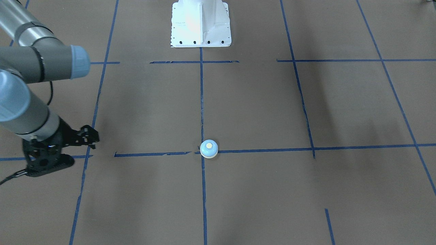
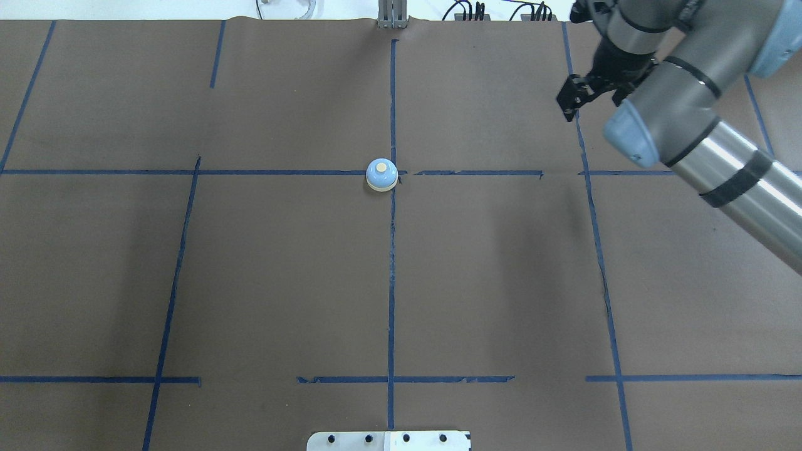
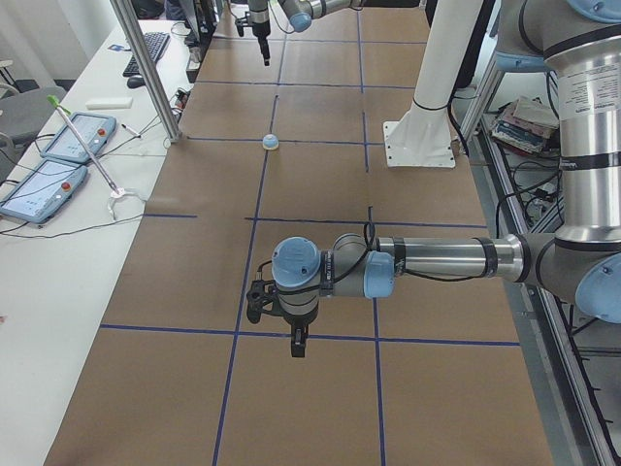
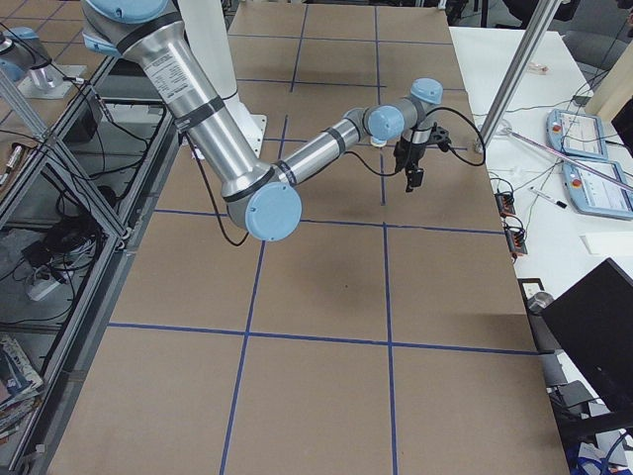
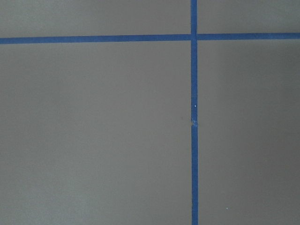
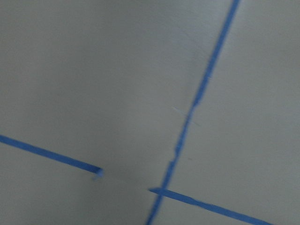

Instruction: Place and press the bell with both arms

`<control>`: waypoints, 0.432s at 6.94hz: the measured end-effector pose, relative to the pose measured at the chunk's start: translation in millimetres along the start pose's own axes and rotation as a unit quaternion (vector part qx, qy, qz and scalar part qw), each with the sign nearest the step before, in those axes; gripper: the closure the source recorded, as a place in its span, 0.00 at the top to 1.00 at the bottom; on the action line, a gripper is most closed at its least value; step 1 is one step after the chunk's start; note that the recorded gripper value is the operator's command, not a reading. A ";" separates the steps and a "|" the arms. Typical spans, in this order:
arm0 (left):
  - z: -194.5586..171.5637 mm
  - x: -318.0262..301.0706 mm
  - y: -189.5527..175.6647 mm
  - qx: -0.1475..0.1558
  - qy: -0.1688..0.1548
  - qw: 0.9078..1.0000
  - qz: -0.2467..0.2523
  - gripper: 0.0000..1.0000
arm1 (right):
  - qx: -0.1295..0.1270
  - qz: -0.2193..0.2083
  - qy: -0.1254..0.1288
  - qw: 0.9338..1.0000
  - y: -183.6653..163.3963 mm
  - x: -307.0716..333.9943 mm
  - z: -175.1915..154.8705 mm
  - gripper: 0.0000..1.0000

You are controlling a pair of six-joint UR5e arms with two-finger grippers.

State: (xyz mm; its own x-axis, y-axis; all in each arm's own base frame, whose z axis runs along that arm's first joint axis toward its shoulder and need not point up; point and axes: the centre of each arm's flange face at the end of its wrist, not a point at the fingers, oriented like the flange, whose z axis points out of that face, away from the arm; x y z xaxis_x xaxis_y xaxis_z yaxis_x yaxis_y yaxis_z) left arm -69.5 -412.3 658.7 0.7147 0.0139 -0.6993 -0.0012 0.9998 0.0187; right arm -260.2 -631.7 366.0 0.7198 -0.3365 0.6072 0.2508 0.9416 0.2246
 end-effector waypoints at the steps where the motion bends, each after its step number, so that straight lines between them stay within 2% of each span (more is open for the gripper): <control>1: 0.1 0.3 0.0 0.000 0.001 1.000 0.000 1.00 | -0.006 -0.030 0.000 1.000 38.2 71.0 -4.4 1.00; 3: 2.3 -1.1 1.0 -0.004 0.002 1.000 -0.004 1.00 | -0.016 -0.070 -0.010 0.997 126.4 205.7 -10.5 1.00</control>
State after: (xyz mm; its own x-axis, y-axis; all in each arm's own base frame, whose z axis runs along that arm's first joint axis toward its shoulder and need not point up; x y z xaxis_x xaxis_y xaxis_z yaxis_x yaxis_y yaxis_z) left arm -68.7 -411.3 661.0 0.7118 0.0053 -0.7024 -0.0008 1.0000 0.0067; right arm -73.7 -581.8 511.3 0.6626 -0.4653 0.5869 0.3687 0.8847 0.2852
